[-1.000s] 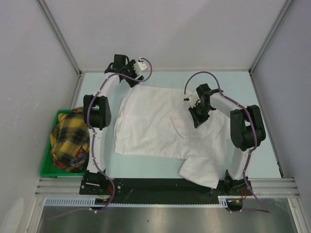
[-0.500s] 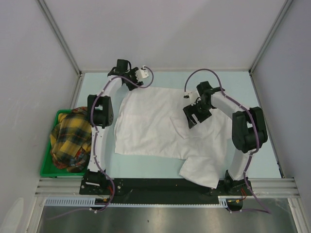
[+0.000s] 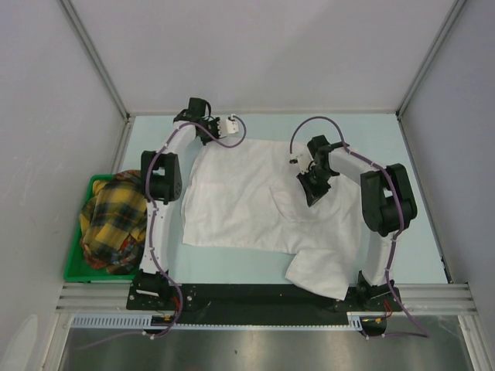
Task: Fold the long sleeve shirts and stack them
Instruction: Fold the shirt
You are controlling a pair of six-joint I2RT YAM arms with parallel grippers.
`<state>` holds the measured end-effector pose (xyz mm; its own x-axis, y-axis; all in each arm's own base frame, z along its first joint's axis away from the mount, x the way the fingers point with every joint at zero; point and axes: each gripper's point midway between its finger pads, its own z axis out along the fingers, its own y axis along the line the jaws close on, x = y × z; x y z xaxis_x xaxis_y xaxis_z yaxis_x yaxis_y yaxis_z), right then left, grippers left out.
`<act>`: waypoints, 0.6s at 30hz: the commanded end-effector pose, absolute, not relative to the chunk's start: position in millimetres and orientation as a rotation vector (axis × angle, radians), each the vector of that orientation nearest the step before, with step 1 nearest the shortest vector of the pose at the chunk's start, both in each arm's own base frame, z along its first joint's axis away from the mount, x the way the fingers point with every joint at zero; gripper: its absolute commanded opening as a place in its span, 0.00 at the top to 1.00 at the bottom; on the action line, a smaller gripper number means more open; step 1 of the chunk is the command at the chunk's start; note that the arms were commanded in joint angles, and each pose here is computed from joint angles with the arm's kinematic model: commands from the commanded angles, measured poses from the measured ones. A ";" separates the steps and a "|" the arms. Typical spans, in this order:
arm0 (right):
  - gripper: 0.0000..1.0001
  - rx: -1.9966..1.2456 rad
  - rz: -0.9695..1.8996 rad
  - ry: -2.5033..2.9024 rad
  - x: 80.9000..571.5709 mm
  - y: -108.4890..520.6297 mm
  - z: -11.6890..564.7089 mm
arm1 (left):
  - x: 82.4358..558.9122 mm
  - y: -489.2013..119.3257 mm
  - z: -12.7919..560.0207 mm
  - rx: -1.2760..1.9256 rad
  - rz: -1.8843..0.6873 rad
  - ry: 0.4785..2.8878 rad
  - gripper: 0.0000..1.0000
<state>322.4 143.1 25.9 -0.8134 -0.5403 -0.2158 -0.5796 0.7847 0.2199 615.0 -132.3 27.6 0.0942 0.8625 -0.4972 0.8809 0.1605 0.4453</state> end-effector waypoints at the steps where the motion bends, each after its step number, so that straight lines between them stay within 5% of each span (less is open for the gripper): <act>1: 1.00 -0.890 0.434 2.741 337.3 147.1 56.5 | 609.2 -141.8 38.9 1.732 -0.051 1.685 0.92; 2: 1.00 -0.877 0.437 2.732 339.0 144.3 61.7 | 609.6 -143.1 43.0 1.720 -0.056 1.684 1.00; 18: 1.00 -0.899 0.469 2.475 334.3 120.7 171.0 | 588.9 -153.9 136.4 1.557 -0.095 1.612 1.00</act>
